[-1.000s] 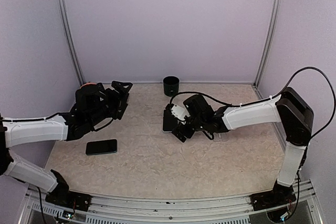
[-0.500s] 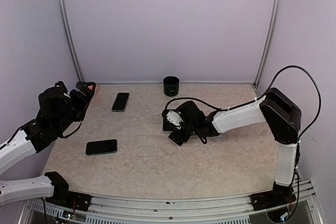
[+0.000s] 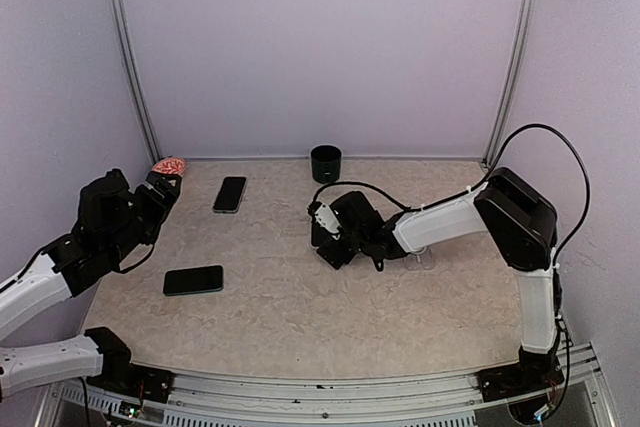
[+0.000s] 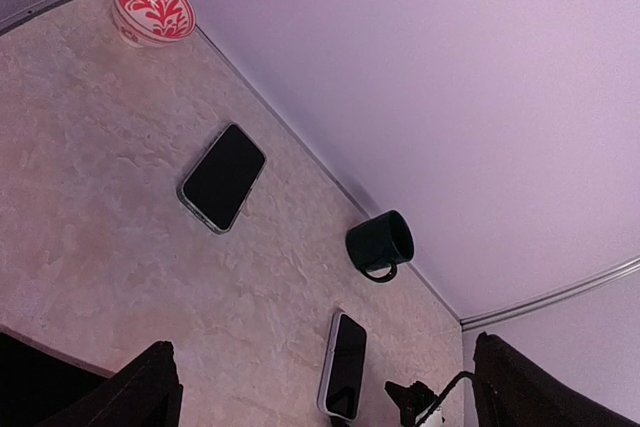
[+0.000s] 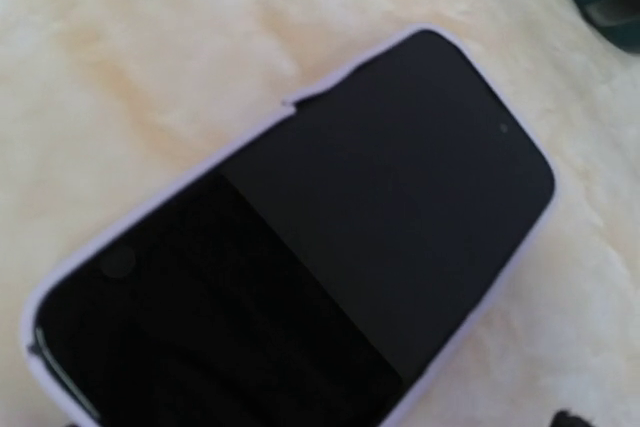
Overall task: Put the phone into the phone case
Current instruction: Move the phone with the phone case to the center of the board.
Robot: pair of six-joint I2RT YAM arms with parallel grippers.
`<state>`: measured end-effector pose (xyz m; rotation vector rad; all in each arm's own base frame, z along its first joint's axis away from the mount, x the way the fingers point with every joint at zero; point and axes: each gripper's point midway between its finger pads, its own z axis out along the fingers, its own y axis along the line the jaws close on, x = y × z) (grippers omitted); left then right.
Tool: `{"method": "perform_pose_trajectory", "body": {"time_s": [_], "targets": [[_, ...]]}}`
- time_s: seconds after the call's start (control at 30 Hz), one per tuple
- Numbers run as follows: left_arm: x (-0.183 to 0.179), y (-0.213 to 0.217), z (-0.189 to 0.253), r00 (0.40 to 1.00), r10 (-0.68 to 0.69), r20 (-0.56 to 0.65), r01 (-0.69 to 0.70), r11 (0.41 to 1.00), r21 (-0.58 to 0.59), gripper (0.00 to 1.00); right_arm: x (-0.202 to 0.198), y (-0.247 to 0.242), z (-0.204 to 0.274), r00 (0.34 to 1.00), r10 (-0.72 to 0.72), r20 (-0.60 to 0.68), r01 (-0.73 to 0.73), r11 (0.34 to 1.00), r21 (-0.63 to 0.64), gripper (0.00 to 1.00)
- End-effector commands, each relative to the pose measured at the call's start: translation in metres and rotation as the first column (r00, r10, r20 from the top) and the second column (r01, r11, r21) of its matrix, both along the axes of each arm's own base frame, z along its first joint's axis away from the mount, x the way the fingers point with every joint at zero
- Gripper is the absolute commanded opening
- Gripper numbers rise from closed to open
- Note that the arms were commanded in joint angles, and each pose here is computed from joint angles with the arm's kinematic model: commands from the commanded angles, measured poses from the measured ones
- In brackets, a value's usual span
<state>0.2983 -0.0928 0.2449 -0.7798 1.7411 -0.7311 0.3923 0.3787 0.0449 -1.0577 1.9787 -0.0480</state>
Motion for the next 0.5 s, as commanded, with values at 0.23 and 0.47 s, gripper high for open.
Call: {"method": "perform_pose_trajectory", "body": {"time_s": [0.23,0.47], "targets": [[-0.006,0.007,-0.017,1.0,-0.005,-0.024,0.005,1.0,0.006,0.99,0.042,-0.01,-0.001,0.998,-0.054,0.021,0.054,0.999,0.004,1.0],[-0.005,0.006,-0.022,0.999,-0.009,-0.034,0.009,1.0,0.004,0.99,0.049,-0.001,0.001,0.999,-0.026,0.03,0.026,1.0,0.008,0.99]]}}
